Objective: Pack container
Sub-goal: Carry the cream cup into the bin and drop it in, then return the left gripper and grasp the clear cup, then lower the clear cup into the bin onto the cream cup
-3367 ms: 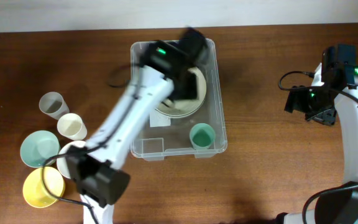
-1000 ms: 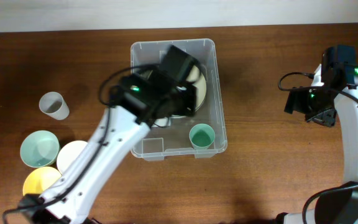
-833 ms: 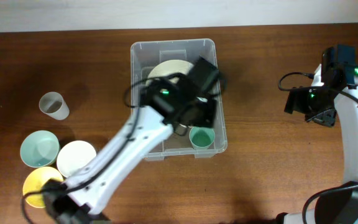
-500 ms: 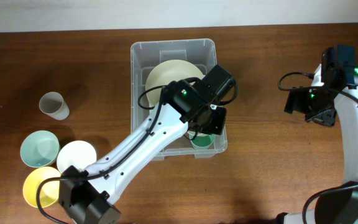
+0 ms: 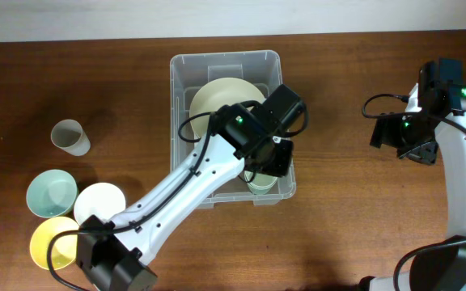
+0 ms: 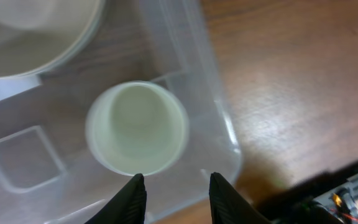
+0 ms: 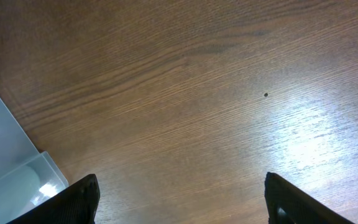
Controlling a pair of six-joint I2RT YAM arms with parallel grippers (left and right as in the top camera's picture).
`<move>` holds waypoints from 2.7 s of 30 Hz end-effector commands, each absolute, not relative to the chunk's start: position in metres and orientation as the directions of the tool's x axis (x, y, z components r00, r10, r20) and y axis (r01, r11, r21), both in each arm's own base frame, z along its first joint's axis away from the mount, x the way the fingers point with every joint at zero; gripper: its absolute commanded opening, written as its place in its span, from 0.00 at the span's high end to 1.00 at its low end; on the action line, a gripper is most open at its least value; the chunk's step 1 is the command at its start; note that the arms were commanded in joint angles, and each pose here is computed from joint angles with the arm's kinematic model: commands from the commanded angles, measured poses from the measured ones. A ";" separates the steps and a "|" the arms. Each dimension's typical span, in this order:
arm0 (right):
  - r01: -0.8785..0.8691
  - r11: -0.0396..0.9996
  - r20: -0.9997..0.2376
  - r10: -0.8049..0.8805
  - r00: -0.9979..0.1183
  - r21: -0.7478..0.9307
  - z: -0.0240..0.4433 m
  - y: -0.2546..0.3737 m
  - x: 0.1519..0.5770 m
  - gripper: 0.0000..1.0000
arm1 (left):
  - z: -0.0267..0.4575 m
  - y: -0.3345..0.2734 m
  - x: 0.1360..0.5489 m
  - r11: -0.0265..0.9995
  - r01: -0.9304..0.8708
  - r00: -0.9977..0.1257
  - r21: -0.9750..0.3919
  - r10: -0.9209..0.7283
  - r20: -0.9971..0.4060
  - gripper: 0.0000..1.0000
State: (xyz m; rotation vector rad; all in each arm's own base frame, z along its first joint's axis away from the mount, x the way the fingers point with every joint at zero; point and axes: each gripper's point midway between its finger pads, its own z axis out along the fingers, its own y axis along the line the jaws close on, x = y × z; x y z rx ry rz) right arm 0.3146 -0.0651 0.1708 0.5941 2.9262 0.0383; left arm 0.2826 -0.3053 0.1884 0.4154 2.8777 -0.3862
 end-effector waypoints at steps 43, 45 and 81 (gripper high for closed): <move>0.385 0.921 -0.134 0.390 -0.911 0.059 0.169 -0.063 0.313 0.19 | 0.058 0.134 0.435 0.846 -0.525 -0.847 0.087 -0.510 -0.149 0.72; 0.386 0.921 -0.133 0.390 -0.911 0.058 0.169 -0.063 0.313 0.19 | 0.058 0.134 0.435 0.846 -0.525 -0.847 0.088 -0.510 -0.149 0.83; 0.386 0.921 -0.122 0.391 -0.912 0.057 0.169 -0.062 0.310 0.20 | 0.275 -0.225 0.351 0.977 0.204 -0.923 -0.059 0.172 -0.345 0.99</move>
